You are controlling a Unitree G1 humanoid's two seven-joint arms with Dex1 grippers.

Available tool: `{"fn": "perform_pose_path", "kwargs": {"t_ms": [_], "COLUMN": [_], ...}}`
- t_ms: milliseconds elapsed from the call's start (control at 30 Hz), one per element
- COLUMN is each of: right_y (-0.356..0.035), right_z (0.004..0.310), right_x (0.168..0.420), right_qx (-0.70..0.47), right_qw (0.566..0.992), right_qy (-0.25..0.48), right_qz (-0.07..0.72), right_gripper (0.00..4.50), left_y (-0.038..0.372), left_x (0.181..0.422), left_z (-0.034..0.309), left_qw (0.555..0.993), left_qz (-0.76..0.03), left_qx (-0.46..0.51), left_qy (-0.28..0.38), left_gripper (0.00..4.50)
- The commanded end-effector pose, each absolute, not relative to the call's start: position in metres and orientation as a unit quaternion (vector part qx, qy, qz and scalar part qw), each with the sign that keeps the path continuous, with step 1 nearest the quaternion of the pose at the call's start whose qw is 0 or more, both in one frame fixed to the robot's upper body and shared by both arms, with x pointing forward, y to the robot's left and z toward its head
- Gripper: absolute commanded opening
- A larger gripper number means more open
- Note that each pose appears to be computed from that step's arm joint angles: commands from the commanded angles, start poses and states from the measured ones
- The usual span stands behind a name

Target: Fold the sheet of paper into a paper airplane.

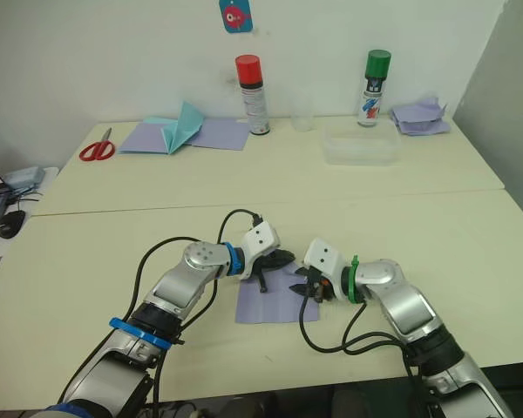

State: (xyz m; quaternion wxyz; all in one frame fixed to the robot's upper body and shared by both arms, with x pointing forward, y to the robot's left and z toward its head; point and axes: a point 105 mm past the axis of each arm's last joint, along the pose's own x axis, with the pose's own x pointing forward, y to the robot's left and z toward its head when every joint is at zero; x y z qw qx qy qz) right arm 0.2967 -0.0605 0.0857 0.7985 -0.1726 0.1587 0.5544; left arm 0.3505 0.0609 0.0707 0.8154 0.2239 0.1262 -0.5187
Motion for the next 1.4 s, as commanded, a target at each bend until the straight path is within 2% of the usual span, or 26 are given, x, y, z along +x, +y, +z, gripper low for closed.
{"fn": "perform_pose_path", "kwargs": {"t_ms": [33, 100, 200, 233, 367, 633, 833, 1167, 1400], "right_y": [-0.062, -0.062, -0.061, -0.061, -0.063, -0.070, -0.076, -0.092, -0.101], "right_z": [0.105, 0.104, 0.100, 0.099, 0.087, 0.059, 0.058, 0.053, 0.065], "right_x": [0.312, 0.317, 0.322, 0.324, 0.331, 0.319, 0.306, 0.288, 0.295], "right_qx": [-0.144, -0.128, -0.109, -0.106, -0.099, -0.124, -0.141, -0.281, -0.259], "right_qw": [0.832, 0.843, 0.855, 0.858, 0.868, 0.852, 0.841, 0.785, 0.801], "right_qy": [0.125, 0.124, 0.129, 0.129, 0.142, 0.191, 0.185, 0.147, 0.148], "right_qz": [0.522, 0.507, 0.490, 0.485, 0.466, 0.472, 0.488, 0.532, 0.519], "right_gripper": [1.87, 1.31, 0.20, 0.03, 0.03, 0.03, 0.03, 0.03, 0.03], "left_y": [0.066, 0.067, 0.068, 0.068, 0.069, 0.071, 0.069, 0.067, 0.067], "left_x": [0.348, 0.348, 0.347, 0.347, 0.346, 0.344, 0.344, 0.345, 0.346], "left_z": [0.057, 0.056, 0.056, 0.056, 0.055, 0.054, 0.053, 0.053, 0.053], "left_qw": [0.808, 0.807, 0.806, 0.806, 0.802, 0.797, 0.795, 0.793, 0.792], "left_qz": [-0.516, -0.517, -0.518, -0.518, -0.521, -0.526, -0.529, -0.532, -0.533], "left_qx": [0.239, 0.240, 0.240, 0.240, 0.244, 0.249, 0.250, 0.253, 0.254], "left_qy": [0.153, 0.154, 0.155, 0.155, 0.158, 0.160, 0.160, 0.158, 0.156], "left_gripper": [0.00, 0.00, 0.00, 0.00, 0.00, 0.00, 0.00, 0.00, 0.00]}}
